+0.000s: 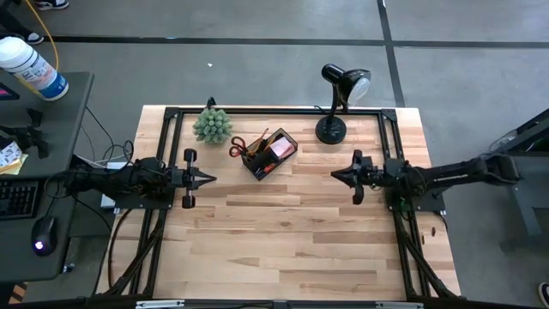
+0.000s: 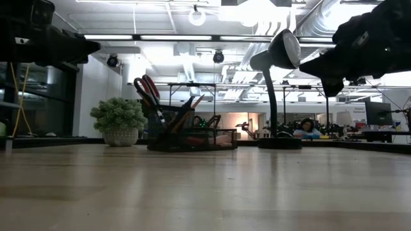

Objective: Pick and place office supplies into organizer
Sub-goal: Return to Home Position

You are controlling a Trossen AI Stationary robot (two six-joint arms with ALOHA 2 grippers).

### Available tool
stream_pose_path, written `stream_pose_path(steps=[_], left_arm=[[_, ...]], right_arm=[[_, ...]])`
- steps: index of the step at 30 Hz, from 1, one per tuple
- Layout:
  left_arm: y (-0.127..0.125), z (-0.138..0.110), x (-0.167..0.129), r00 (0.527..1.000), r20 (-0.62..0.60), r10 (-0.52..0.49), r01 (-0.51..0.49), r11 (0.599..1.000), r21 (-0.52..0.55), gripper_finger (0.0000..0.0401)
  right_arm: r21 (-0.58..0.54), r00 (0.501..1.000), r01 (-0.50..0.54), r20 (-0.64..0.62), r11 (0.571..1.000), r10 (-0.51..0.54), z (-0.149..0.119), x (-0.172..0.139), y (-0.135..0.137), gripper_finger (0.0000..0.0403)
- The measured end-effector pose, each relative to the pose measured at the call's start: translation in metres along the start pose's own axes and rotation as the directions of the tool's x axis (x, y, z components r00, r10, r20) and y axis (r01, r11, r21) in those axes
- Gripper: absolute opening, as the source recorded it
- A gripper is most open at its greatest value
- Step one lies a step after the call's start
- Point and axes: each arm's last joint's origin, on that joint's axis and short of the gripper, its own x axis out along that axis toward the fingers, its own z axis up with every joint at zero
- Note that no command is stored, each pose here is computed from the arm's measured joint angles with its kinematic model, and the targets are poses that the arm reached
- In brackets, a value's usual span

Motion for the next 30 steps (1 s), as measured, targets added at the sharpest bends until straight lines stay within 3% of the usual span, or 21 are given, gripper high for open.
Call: stream_pose_path(steps=[12, 30], left_arm=[[0.0, 0.0, 0.0, 1.0, 0.0, 0.0, 0.0, 1.0, 0.0, 0.0001], [0.0, 0.0, 0.0, 1.0, 0.0, 0.0, 0.0, 1.0, -0.001, 0.0001]], right_arm=[[0.044, 0.999, -0.036, 0.036, 0.998, 0.034, 0.006, -0.024, 0.005, 0.0], [-0.035, 0.995, -0.044, 0.086, 0.998, 0.047, 0.011, -0.045, 0.007, 0.0]])
